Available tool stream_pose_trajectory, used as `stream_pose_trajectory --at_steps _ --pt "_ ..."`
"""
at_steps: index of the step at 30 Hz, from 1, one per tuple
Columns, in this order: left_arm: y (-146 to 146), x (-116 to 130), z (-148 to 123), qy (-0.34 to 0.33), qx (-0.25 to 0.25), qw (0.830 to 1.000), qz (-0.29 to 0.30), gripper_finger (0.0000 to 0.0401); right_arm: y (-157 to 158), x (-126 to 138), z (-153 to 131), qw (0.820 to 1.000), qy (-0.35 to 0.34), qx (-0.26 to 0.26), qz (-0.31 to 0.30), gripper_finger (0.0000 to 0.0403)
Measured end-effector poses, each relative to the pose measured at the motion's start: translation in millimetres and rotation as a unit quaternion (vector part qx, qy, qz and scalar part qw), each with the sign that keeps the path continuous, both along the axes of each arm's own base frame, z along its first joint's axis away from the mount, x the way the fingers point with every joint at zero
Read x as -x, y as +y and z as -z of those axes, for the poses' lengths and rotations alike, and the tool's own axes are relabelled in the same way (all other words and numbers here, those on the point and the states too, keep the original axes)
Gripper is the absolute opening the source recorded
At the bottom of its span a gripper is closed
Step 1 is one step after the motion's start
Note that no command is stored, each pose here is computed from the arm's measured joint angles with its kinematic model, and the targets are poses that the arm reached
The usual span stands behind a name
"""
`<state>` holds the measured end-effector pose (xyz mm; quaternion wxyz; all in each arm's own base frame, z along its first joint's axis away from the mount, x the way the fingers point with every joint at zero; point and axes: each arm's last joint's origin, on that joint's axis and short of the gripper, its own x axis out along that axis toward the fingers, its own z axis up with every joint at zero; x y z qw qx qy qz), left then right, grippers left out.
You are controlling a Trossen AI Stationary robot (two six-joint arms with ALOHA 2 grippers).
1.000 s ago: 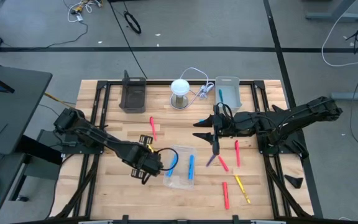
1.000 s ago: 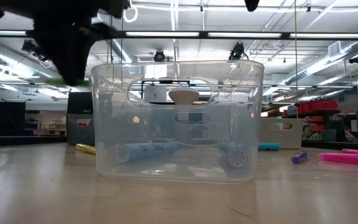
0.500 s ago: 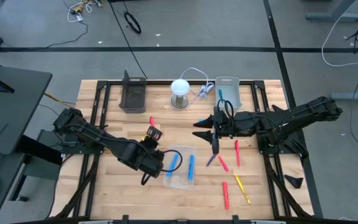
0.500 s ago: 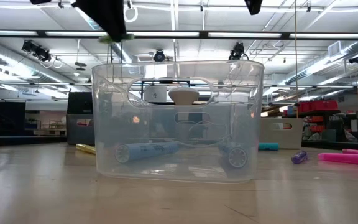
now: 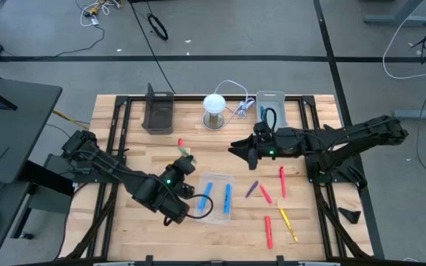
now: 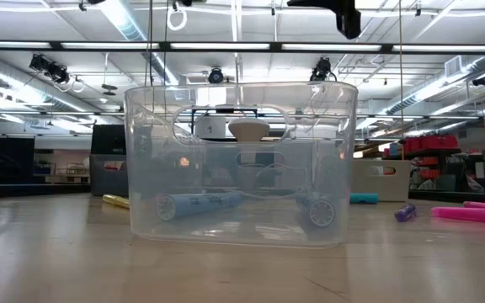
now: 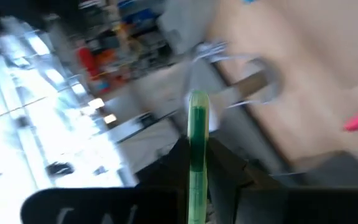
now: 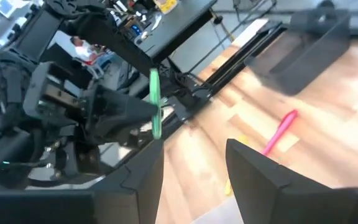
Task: Pick & Place Markers
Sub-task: Put the green pen into the gray bin
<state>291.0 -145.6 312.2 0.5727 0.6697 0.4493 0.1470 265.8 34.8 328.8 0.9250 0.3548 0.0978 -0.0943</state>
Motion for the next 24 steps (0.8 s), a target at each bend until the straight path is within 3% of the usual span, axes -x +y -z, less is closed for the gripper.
stream_pose_trajectory --at_steps 4,7,11,16,24 --pt "-1 -2 -4 0.0 -0.068 0.998 0.004 0.0034 -3 -1 0 0.998 -0.002 -0.05 -0.023 0.0176" --pt "-3 -6 -6 0.01 -0.091 0.996 0.01 0.0034 -4 -2 -2 0.995 -0.012 -0.075 -0.058 0.0176" --pt "-6 -14 -9 0.017 -0.103 0.994 0.023 0.0034 -6 -3 -6 0.99 -0.03 -0.091 -0.098 0.0176" --pt "-10 -25 -15 0.016 -0.093 0.994 0.048 0.0034 -7 -4 -9 0.989 -0.042 -0.093 -0.106 0.0176" --pt "6 -46 -23 0.016 -0.085 0.995 0.056 0.0034 -4 -6 -7 0.983 -0.039 -0.098 -0.148 0.0176"
